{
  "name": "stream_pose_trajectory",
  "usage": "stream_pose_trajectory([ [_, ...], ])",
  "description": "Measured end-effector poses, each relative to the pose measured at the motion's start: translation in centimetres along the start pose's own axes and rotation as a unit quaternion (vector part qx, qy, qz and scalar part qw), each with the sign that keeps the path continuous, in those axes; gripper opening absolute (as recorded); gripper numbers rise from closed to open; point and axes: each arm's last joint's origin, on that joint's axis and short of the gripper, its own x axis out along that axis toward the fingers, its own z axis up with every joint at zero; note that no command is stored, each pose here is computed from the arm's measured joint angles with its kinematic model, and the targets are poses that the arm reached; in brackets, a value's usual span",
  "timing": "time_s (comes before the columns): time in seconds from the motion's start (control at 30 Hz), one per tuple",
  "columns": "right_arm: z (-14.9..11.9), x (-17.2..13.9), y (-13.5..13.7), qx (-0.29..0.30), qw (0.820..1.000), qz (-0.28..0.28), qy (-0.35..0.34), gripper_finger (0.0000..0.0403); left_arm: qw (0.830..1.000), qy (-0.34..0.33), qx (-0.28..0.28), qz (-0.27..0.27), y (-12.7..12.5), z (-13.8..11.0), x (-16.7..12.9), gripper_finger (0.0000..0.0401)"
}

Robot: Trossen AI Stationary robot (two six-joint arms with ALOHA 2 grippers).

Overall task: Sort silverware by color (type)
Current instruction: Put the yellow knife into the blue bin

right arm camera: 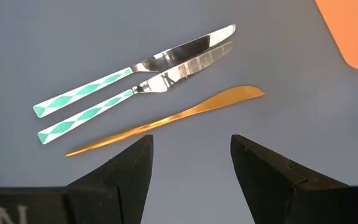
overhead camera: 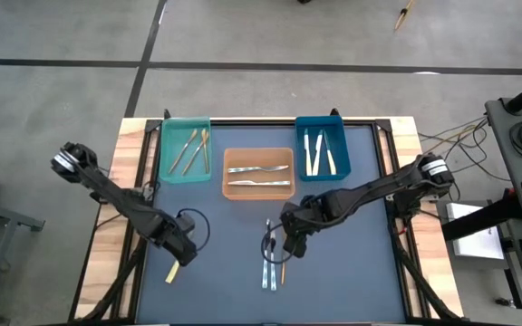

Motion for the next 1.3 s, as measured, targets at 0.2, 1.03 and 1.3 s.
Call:
stream_pose_trajectory([
  [0.2,0.0,0.1,0.1,0.003,1.0,0.0,0.0,0.0205,1.0,0.005,0.012,0.02,-1.0,-0.7,0.8,0.0139],
  [1.03,-0.6,-0.1,1.9,-0.025,0.997,-0.023,-0.076,0.0205,0.996,-0.001,0.044,0.073,-3.3,-2.0,4.1,0.0082],
  [1.3,-1.4,-0.2,2.9,-0.041,0.993,-0.036,-0.1,0.0205,0.997,-0.005,0.044,0.066,-3.4,-2.1,4.0,0.0015],
])
